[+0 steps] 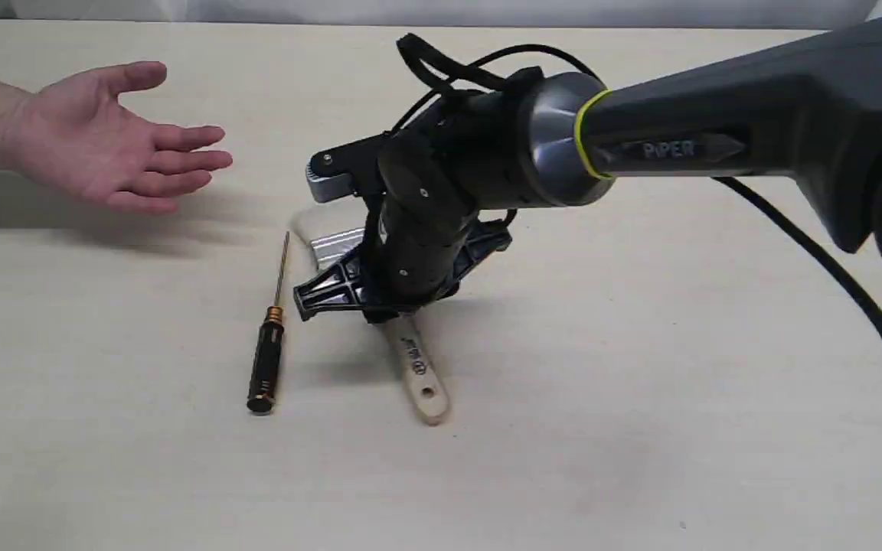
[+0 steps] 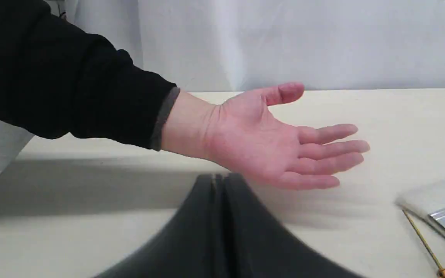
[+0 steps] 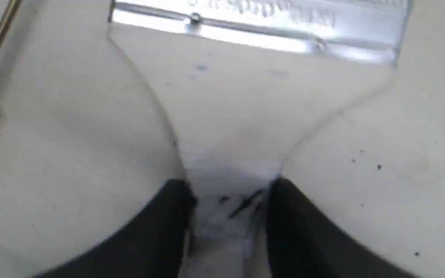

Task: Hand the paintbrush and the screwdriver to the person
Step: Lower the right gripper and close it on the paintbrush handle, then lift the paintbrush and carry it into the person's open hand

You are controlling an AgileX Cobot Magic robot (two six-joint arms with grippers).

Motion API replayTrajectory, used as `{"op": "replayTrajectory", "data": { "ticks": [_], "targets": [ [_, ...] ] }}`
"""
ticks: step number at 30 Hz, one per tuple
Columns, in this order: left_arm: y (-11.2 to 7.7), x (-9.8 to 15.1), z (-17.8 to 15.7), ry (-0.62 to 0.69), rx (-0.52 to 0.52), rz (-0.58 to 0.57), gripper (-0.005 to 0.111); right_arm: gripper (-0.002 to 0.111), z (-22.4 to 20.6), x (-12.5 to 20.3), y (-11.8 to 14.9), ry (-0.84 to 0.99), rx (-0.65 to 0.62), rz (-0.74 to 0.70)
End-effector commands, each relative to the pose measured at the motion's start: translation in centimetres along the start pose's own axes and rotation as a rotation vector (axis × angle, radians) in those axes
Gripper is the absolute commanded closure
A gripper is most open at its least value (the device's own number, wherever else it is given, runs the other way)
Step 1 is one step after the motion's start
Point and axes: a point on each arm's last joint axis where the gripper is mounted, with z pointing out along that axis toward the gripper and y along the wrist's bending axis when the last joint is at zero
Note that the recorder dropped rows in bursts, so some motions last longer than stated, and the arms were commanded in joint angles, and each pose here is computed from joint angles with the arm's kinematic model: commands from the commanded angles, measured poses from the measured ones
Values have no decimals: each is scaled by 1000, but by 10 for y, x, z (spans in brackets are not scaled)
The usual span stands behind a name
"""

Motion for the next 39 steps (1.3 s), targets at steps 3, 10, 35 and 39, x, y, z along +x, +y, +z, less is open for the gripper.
{"op": "replayTrajectory", "data": {
  "ticks": [3, 10, 35, 39],
  "targets": [
    [-1, 0, 0, -5, 10, -5, 107, 104, 15, 13, -16, 106, 131, -105],
    [-1, 0, 0, -5, 10, -5, 107, 104, -47, 4, -14, 45, 144, -205],
    [-1, 0, 0, -8, 9, -1, 107, 104, -143, -61, 85, -629, -219, -312],
    [-1, 0, 0, -8, 9, -1, 107, 91, -93, -58, 97, -573, -228, -322]
  ]
}}
